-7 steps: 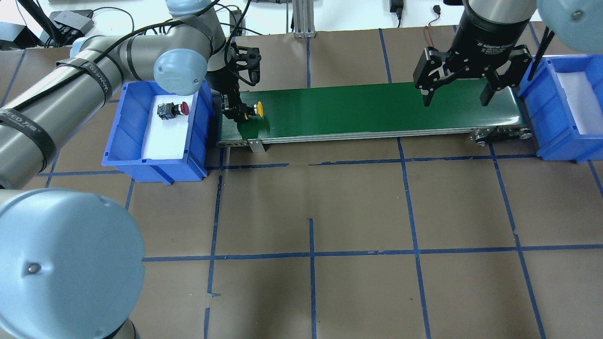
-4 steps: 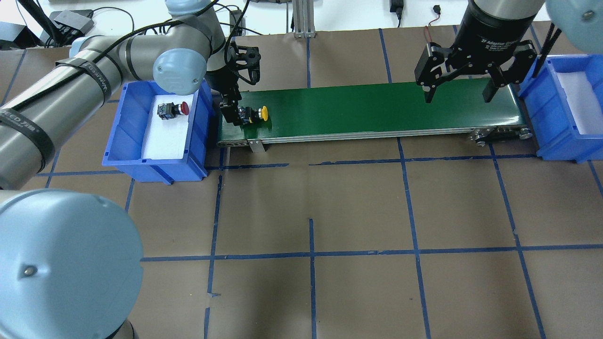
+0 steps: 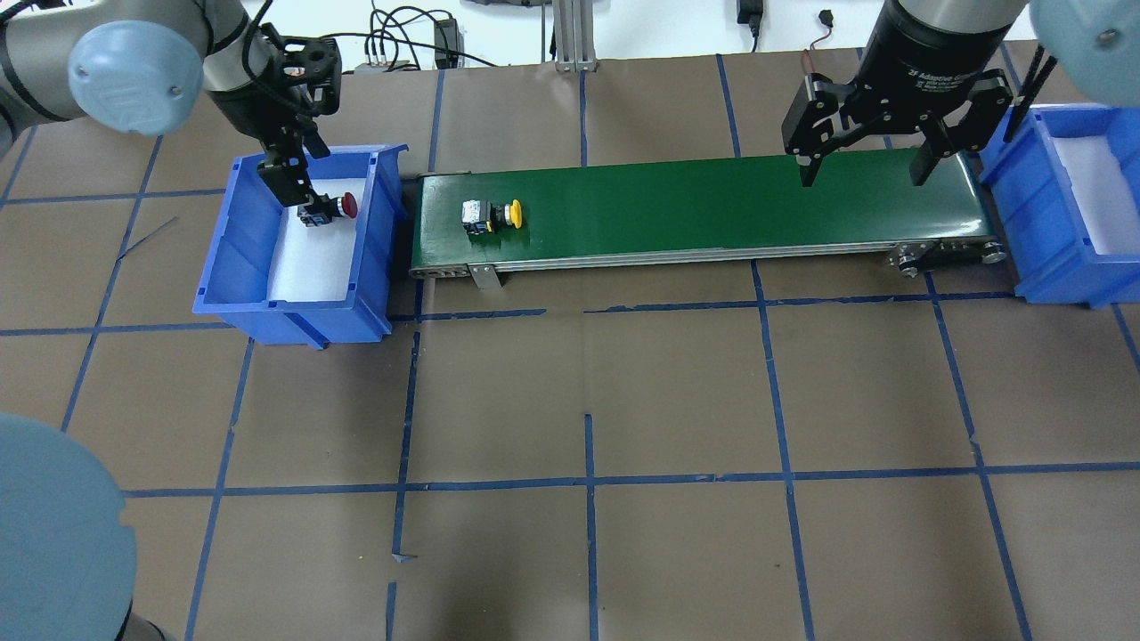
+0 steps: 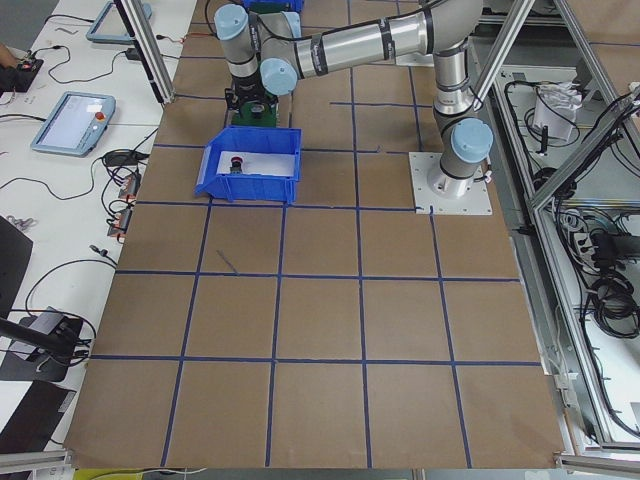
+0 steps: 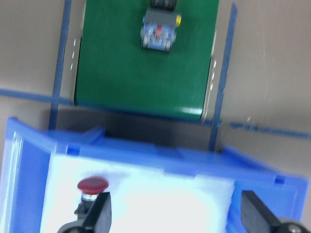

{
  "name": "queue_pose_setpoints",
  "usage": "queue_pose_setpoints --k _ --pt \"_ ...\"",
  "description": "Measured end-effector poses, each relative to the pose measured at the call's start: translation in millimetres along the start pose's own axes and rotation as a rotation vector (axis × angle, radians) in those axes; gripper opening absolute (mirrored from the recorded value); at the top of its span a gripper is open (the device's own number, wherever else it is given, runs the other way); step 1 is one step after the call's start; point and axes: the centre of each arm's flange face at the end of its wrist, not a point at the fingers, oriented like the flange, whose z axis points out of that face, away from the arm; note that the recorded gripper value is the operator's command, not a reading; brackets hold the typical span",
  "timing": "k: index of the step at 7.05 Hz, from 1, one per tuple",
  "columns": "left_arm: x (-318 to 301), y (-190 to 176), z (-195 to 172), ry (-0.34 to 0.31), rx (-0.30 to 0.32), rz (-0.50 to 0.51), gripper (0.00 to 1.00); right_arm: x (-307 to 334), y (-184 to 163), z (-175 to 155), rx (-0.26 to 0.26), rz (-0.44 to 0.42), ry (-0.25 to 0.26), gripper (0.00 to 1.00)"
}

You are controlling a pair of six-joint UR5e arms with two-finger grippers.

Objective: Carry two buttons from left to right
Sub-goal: 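Move the left gripper back into the bin over the red button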

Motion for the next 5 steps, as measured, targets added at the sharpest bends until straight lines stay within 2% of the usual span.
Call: queue_pose_setpoints --k 2,3,5 --pt "-27.7 32.7 36.4 -0.014 -0.046 0.04 0.95 -0.1 -0.2 3.6 -0.007 0.001 0.0 1.0" --pt "-37.8 38.6 58.0 -0.013 -0.073 0.059 0.95 -0.2 0.3 7.8 -0.015 0.001 0.001 1.0" --pt "-54.2 43.6 98.6 -0.013 -0.09 0.071 0.95 -0.5 0.1 13.8 -0.023 0.001 0.0 1.0"
